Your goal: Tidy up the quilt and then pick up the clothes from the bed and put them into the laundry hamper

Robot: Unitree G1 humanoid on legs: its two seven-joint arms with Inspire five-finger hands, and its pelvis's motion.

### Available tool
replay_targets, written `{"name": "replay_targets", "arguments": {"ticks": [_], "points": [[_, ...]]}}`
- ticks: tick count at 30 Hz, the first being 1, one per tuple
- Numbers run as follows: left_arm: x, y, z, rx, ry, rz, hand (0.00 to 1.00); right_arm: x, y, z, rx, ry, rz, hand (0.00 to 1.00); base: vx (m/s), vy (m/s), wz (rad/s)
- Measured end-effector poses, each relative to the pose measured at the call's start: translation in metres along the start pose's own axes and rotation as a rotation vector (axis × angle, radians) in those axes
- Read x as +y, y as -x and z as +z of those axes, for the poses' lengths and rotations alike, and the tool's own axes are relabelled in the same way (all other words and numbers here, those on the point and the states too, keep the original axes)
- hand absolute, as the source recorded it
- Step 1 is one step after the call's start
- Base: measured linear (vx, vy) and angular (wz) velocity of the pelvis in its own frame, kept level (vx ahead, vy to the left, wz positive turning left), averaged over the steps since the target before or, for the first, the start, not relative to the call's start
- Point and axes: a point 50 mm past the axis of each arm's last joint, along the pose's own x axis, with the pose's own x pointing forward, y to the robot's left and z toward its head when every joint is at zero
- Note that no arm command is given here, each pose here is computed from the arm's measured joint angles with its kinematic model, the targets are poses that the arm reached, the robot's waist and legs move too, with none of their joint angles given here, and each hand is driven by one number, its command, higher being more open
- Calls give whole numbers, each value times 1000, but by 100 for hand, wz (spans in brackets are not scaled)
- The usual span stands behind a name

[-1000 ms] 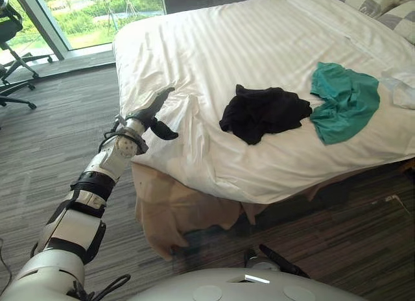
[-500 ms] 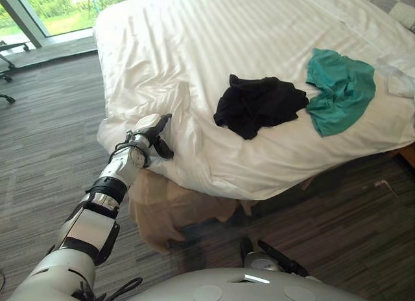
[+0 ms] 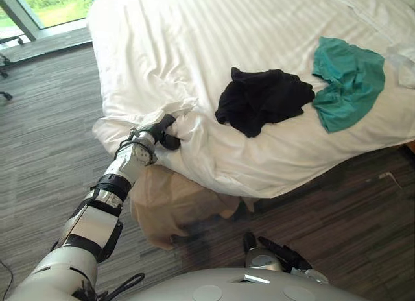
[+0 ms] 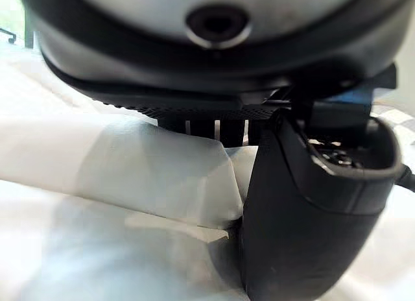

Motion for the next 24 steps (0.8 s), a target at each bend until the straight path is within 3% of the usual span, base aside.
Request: {"name": "replay_targets", "arguments": {"ticks": [8,9,14,17,19,21,22,23,24], "points": [[-43,50,-12,-125,252,-254,0,-2,-2,-2,36,6,-7,100,-23,-7,41],[-50,61,-18,-114,277,-297,100,-2,-2,-1,46,12,-8,100,-8,-17,42],[-77,96,-59,78,396,-369,100,-1,-3,-4,87,-1,2,100,-12,-28,20],[-90,115,-99,273,629,-273,100,-2,-3,-11,125,4,1,100,-23,-48,4],[-112,142,-144,537,893,-54,100,-2,-3,-16,140,2,9,100,-29,-49,5],[-123,165,-167,694,1005,96,100,-1,-2,-20,153,-5,15,100,-16,-63,-2],[-136,197,-190,903,1060,220,100,-1,-2,-23,165,-9,20,100,-1,-89,0],[-141,213,-198,990,1079,273,100,-1,-2,-24,171,-11,23,100,5,-75,6],[-150,247,-211,1151,1110,382,100,-2,-1,-26,178,-23,26,100,8,-67,14]]}}
